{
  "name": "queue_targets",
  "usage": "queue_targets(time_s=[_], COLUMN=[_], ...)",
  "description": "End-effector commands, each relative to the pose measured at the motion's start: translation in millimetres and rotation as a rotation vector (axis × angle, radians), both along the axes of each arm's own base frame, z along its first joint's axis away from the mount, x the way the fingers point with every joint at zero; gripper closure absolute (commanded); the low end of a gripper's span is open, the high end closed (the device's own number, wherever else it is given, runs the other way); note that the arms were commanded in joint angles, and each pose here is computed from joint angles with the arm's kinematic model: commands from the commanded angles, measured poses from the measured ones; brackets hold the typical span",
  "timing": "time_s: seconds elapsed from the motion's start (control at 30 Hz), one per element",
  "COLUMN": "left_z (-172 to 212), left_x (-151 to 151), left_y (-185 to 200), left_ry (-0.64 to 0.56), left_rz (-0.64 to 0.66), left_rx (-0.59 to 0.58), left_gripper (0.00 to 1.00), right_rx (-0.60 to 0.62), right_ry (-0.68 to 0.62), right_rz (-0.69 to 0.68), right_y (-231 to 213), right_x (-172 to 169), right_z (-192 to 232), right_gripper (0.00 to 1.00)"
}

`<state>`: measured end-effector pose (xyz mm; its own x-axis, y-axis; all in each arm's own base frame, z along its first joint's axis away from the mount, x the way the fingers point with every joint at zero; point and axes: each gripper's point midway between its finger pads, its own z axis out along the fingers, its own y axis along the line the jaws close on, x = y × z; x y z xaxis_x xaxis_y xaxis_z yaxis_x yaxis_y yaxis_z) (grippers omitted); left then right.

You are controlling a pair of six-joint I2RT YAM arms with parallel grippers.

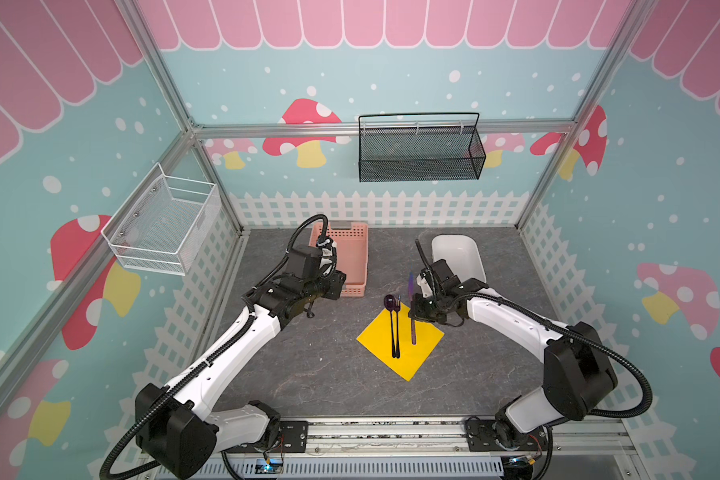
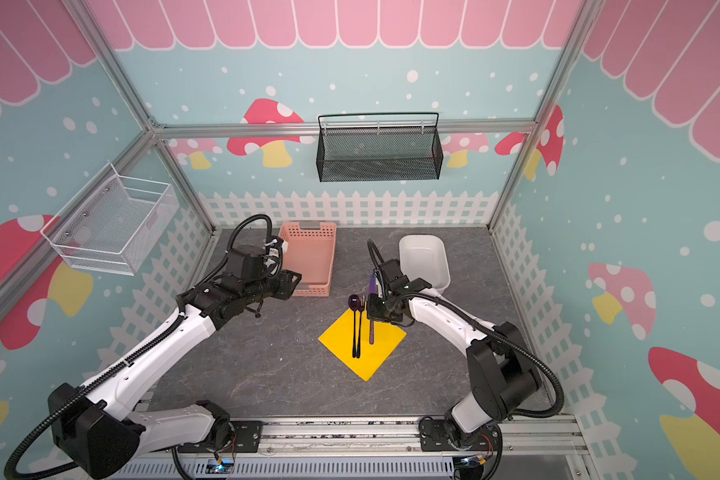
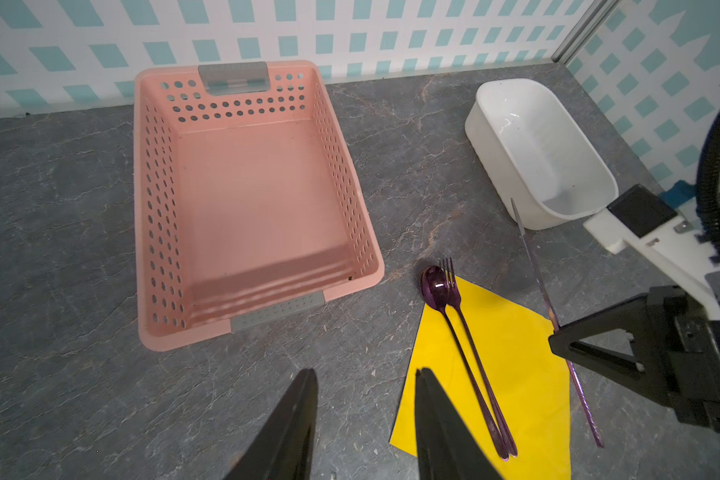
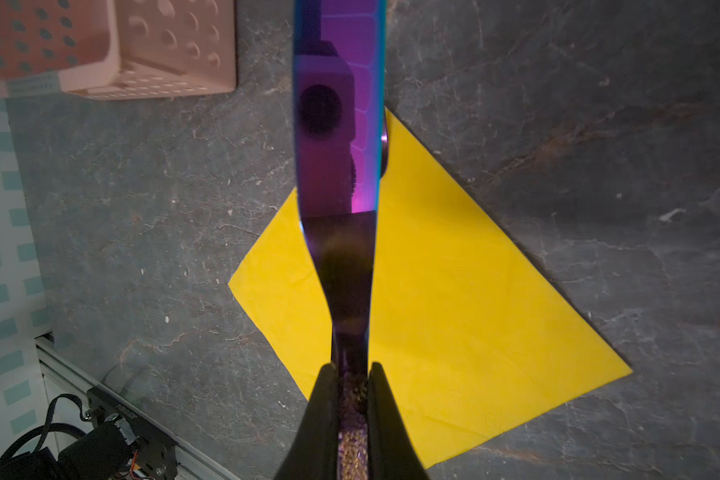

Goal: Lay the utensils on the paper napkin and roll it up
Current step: 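Carry the knife toward the napkin with the right gripper while the left arm withdraws, then lower the purple knife upright beside the fork with the right gripper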

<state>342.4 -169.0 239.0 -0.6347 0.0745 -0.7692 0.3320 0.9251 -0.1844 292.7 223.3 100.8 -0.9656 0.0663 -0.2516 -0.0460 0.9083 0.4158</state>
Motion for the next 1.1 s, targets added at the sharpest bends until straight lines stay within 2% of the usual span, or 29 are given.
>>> queue_targets(time_s=[0.0, 0.37, 1.07], left_z=[-9.1, 1.5, 8.8], left_x=[-9.0, -16.1, -21.4], left_y=[3.8, 13.9, 11.5], left_ry=[0.026, -0.007, -0.02], left_rz=[-0.037, -0.01, -0.014], left_rx=[0.018, 0.028, -0.007], left_gripper=[0.59, 0.59, 0.59], right_rx=[-0.007, -0.083, -0.165], right_ry=[0.014, 0.081, 0.121], right_rz=[-0.051, -0.083, -0.071], right_y=[2.1, 3.3, 17.3], right_x=[-0.5, -4.1, 2.6], right_z=[-12.3, -45.5, -67.1], right_gripper=[0.97, 0.98, 0.98])
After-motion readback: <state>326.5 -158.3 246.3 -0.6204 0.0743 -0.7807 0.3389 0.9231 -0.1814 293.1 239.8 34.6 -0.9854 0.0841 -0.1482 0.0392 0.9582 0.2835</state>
